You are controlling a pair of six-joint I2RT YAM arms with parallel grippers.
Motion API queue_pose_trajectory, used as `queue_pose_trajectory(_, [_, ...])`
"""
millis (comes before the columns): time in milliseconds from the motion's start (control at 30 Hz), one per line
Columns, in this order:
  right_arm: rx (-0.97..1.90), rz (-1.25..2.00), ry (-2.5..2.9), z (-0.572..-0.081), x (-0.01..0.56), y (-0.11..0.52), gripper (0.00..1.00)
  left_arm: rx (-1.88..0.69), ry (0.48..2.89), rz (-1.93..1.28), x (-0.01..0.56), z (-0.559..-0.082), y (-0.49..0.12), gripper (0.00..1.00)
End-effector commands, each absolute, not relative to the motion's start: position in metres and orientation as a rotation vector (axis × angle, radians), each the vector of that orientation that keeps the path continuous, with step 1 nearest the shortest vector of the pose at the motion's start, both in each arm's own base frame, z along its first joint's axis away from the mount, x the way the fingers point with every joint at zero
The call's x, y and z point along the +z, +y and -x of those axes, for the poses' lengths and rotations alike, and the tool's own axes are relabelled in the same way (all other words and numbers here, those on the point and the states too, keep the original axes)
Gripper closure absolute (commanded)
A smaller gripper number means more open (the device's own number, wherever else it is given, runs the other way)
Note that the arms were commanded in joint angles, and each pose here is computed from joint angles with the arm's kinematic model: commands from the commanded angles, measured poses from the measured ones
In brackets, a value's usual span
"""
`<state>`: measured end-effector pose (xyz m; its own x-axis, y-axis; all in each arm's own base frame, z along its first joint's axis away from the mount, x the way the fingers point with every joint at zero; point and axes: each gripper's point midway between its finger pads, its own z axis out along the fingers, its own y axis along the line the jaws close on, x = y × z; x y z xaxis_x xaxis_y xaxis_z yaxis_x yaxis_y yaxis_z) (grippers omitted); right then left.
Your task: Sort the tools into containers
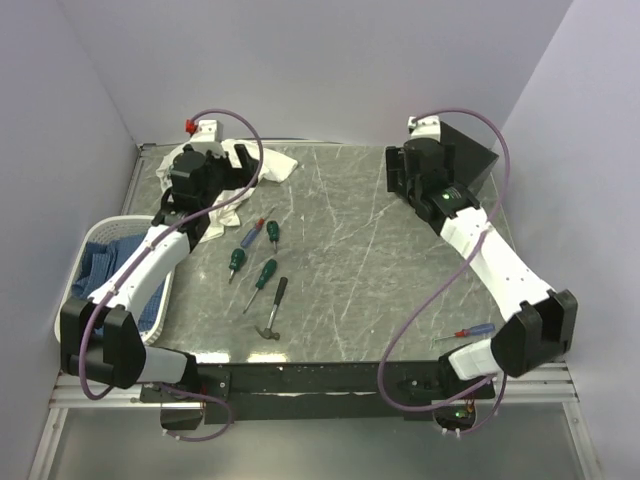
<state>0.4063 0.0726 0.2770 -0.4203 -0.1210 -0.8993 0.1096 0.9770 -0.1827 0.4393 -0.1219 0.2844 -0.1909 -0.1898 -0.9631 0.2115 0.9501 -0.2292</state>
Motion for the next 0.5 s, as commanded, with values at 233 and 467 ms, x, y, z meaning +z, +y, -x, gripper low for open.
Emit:
queue_pose_trajectory(233, [-0.353,-0.304,1.811,-0.481,0.347,0.027,0.00,-0.524,1.621,-0.216,0.335,-0.495,-0.202,0.02])
queue_pose_trajectory(467, [-0.405,-0.388,1.744,-0.500,0.356,-0.006,1.00,-0.713,1.613,-0.258,0.333,-0.553,-0.262,0.83])
